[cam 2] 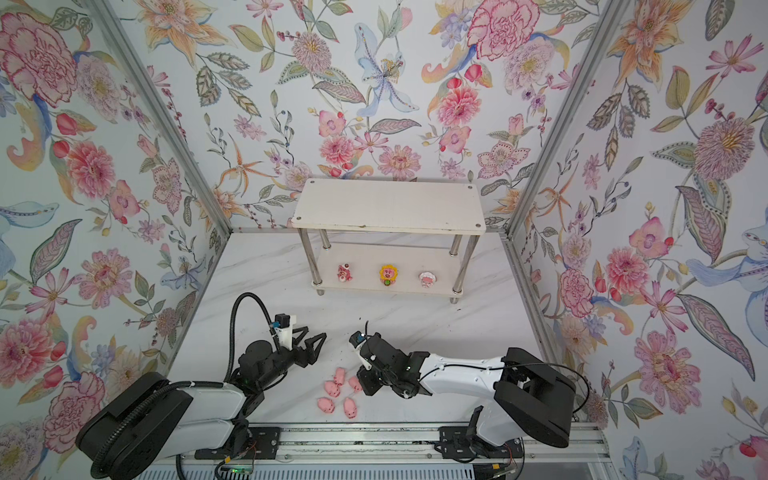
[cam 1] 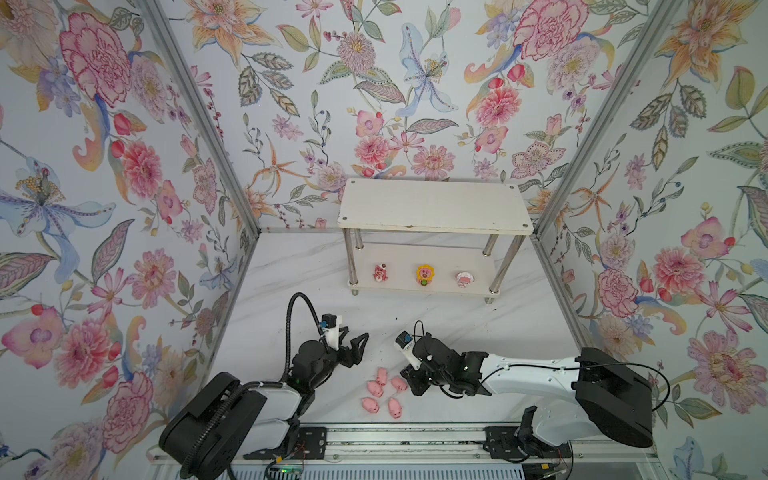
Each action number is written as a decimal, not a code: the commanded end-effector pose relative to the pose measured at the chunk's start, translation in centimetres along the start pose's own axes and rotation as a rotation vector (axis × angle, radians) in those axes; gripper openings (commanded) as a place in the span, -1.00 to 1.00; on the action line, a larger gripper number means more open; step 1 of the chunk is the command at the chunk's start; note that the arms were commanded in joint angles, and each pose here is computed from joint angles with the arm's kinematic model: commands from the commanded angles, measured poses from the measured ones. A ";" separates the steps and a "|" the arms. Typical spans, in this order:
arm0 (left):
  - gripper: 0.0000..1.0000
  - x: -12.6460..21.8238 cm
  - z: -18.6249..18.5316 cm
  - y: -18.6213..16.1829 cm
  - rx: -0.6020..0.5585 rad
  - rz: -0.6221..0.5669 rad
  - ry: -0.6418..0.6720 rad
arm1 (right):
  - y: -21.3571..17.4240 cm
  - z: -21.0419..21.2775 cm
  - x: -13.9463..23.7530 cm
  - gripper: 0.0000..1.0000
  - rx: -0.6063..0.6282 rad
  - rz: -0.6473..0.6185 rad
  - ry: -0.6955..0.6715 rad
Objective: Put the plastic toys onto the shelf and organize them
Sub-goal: 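Withdraw the right gripper back over the pink pigs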
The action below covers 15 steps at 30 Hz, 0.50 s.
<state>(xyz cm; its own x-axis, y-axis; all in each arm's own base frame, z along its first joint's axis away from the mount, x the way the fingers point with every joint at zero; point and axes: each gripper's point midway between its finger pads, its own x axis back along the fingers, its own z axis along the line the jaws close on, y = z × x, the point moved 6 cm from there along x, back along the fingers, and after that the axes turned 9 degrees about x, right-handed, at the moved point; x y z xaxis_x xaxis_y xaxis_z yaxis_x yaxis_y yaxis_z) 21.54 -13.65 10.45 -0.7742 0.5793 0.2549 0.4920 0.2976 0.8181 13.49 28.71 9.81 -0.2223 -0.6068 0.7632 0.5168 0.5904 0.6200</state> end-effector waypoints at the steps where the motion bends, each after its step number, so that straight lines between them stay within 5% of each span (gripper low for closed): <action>1: 0.60 0.0 0.3 0.2 -0.015 -0.013 0.005 | 0.9 0.9 -0.6 -1.00 0.025 -0.020 0.055; 15: 0.59 -0.4 0.3 0.0 0.010 0.005 -0.015 | -1.4 -3.0 -1.4 -1.00 -0.093 -0.008 -0.022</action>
<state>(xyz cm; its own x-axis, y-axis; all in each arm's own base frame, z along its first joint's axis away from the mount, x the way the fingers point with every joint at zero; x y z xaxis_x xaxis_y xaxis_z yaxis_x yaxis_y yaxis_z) 21.57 -13.58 9.37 -0.7576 0.5829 0.2938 0.5282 0.2830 0.8005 15.06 28.00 8.36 -0.2300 -0.6130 0.7559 0.5591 0.5525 0.6182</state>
